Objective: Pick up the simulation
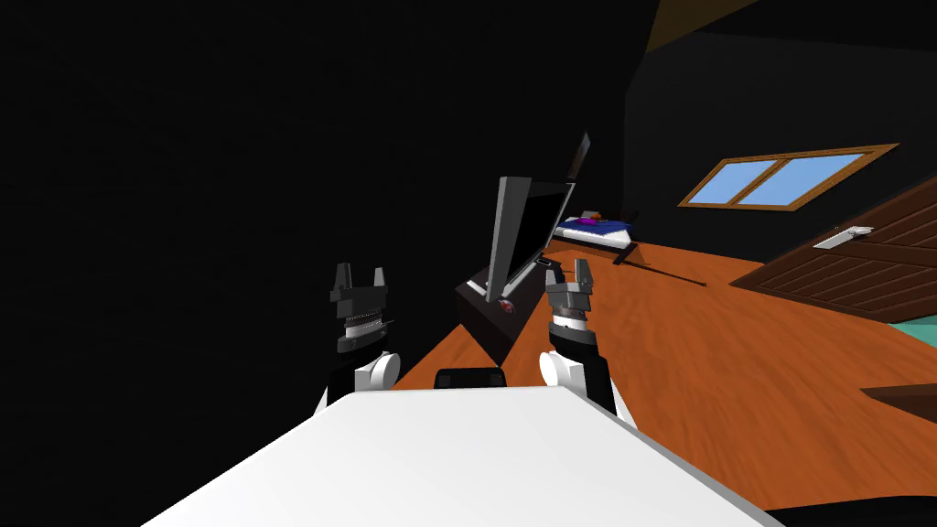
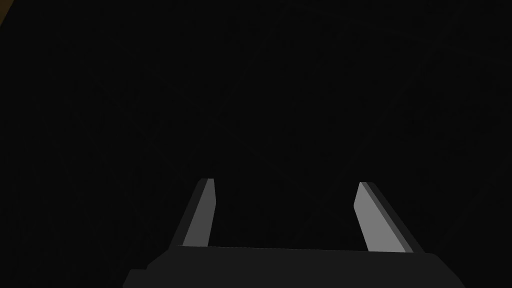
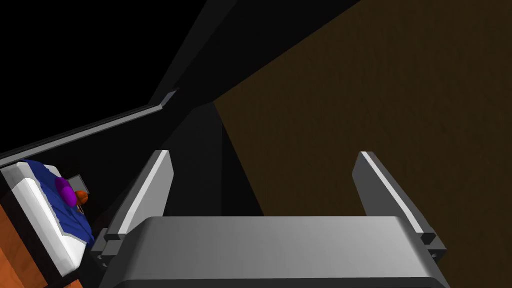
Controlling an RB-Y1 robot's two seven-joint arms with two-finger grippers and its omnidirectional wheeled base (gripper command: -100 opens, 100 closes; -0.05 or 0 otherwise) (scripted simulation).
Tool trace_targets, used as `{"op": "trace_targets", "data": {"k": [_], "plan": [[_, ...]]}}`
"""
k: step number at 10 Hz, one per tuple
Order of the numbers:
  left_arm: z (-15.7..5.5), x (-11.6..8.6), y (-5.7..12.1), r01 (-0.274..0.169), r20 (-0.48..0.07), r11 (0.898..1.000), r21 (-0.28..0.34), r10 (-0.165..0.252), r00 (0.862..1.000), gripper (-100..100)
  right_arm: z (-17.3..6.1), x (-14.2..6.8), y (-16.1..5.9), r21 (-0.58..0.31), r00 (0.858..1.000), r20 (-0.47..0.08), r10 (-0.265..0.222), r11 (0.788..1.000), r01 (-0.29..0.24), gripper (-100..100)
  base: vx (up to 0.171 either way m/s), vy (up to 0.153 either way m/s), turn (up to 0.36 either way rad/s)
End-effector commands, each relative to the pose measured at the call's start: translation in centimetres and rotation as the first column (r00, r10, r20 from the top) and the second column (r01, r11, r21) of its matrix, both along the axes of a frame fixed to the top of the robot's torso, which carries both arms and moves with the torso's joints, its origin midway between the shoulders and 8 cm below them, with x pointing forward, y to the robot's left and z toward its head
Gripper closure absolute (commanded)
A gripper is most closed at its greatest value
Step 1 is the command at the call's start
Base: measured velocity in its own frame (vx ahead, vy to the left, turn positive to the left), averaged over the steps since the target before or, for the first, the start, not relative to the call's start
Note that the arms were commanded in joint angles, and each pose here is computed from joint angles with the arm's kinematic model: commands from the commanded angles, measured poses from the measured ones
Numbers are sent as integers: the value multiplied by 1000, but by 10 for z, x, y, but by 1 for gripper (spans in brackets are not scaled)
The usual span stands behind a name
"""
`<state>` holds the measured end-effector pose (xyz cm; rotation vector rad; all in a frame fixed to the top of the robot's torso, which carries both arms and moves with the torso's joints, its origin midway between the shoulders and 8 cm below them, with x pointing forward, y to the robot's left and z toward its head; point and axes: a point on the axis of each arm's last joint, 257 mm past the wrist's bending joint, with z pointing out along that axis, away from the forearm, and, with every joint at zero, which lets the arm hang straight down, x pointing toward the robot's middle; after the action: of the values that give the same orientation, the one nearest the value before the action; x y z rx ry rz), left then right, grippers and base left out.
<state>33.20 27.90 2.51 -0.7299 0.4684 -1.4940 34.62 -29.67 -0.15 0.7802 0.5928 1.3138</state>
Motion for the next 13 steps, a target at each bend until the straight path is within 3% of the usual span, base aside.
{"op": "trace_targets", "data": {"k": [1, 5, 8, 11, 13], "plan": [[0, 0, 0, 0, 0, 1000, 0, 0, 1000, 0, -4, 5, 4, -9, 1000, -13, 27, 1000, -27, -100, -12, -15, -39], [0, 0, 0, 0, 0, 1000, 0, 0, 1000, 0, -27, 31, 16, 21, 988, -77, 131, 991, -130, -100, -44, -49, -76], [0, 0, 0, 0, 0, 1000, 0, 0, 1000, 0, -56, 61, 26, 109, 963, -146, 226, 971, -212, -100, -74, -74, -95], [0, 0, 0, 0, 0, 1000, 0, 0, 1000, 0, -69, 73, 29, 150, 950, -173, 260, 960, -235, -100, -33, -51, -39], [0, 0, 0, 0, 0, 1000, 0, 0, 1000, 0, -94, 97, 38, 241, 918, -218, 330, 930, -277, -100, -50, -75, -88]]}}
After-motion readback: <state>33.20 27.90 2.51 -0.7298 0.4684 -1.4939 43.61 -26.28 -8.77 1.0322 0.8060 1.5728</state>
